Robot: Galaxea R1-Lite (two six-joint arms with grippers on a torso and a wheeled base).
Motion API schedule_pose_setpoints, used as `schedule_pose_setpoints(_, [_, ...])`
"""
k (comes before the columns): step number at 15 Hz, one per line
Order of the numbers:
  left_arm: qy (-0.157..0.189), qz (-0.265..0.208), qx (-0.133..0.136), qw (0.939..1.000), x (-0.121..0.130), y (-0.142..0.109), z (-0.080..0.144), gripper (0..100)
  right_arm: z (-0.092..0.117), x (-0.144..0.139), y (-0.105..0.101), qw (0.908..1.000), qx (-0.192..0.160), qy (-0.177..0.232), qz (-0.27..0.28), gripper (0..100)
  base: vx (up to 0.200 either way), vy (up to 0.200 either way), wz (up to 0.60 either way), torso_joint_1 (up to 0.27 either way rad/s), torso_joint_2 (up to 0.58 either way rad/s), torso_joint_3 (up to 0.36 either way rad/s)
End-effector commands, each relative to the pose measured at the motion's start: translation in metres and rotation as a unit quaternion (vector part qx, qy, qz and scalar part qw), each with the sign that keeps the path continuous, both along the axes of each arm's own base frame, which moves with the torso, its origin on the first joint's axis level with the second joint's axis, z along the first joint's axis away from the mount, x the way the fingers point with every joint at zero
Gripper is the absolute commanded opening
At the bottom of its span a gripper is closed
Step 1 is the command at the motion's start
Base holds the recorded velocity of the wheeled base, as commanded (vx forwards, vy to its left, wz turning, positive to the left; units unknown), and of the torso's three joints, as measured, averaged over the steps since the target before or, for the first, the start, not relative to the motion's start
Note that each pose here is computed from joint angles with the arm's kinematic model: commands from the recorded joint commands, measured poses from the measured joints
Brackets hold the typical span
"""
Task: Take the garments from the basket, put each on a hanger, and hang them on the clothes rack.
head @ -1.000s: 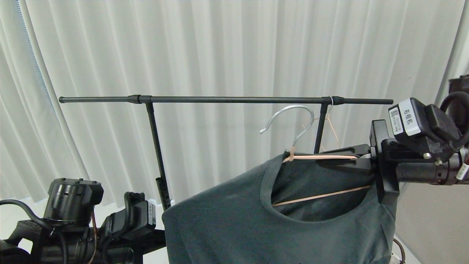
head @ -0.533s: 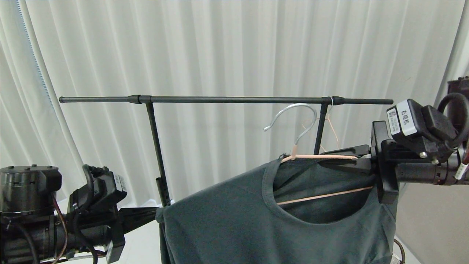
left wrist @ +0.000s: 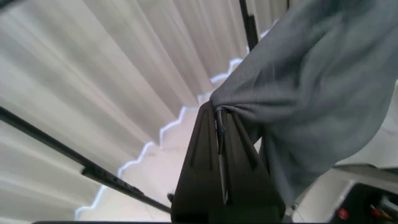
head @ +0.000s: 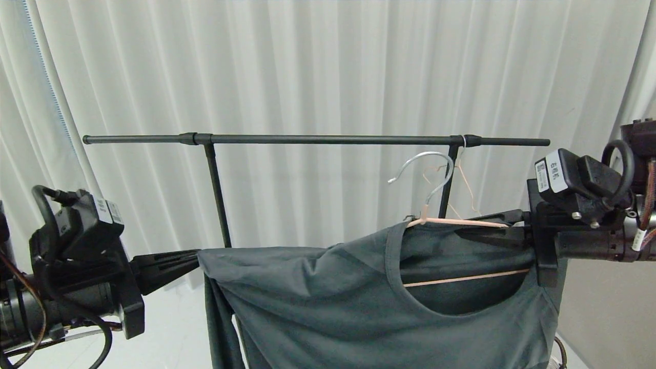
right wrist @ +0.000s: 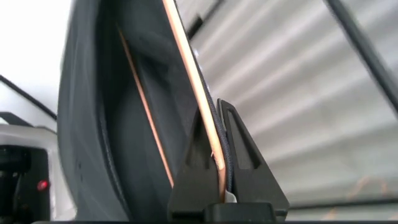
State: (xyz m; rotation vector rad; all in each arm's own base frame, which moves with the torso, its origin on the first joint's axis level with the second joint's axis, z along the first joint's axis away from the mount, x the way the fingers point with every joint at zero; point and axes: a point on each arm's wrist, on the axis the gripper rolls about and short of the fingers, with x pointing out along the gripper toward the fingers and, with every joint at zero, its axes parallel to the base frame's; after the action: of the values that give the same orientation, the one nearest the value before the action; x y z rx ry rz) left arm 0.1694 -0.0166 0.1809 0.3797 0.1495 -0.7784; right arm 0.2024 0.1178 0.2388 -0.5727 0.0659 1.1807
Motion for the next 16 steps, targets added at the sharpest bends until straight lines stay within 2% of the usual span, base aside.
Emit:
schedule_pose_setpoints(1, [-0.028, 0.006, -0.008, 0.9996, -0.007, 0.001, 0.014, 0, -0.007, 0.005, -0.007, 0.9997, -0.007, 0.012, -0.022, 0, 0.000, 0.000, 0.00, 0.000, 0.00, 0.000])
schedule_pose_setpoints(7, [-0.046, 0.008, -0.011, 0.9989, -0.021, 0.001, 0.018, 0, -0.007, 0.011, -0.015, 0.9952, 0.006, 0.045, -0.087, 0, 0.000, 0.000, 0.00, 0.000, 0.00, 0.000])
schedule_pose_setpoints(12, [-0.031, 0.024, -0.001, 0.9992, -0.040, 0.002, -0.001, 0, -0.005, 0.014, -0.020, 0.9919, 0.014, 0.053, -0.115, 0, 0.000, 0.000, 0.00, 0.000, 0.00, 0.000])
schedule_pose_setpoints(13, [-0.020, 0.033, 0.006, 0.9992, -0.044, 0.002, -0.010, 0, -0.001, 0.016, -0.019, 0.9907, 0.034, 0.048, -0.123, 0, 0.000, 0.000, 0.00, 0.000, 0.00, 0.000])
schedule_pose_setpoints(16, [-0.013, 0.025, 0.015, 0.9995, -0.043, -0.002, -0.015, 0, 0.009, 0.022, -0.017, 0.9854, 0.077, 0.029, -0.149, 0, 0.000, 0.000, 0.00, 0.000, 0.00, 0.000])
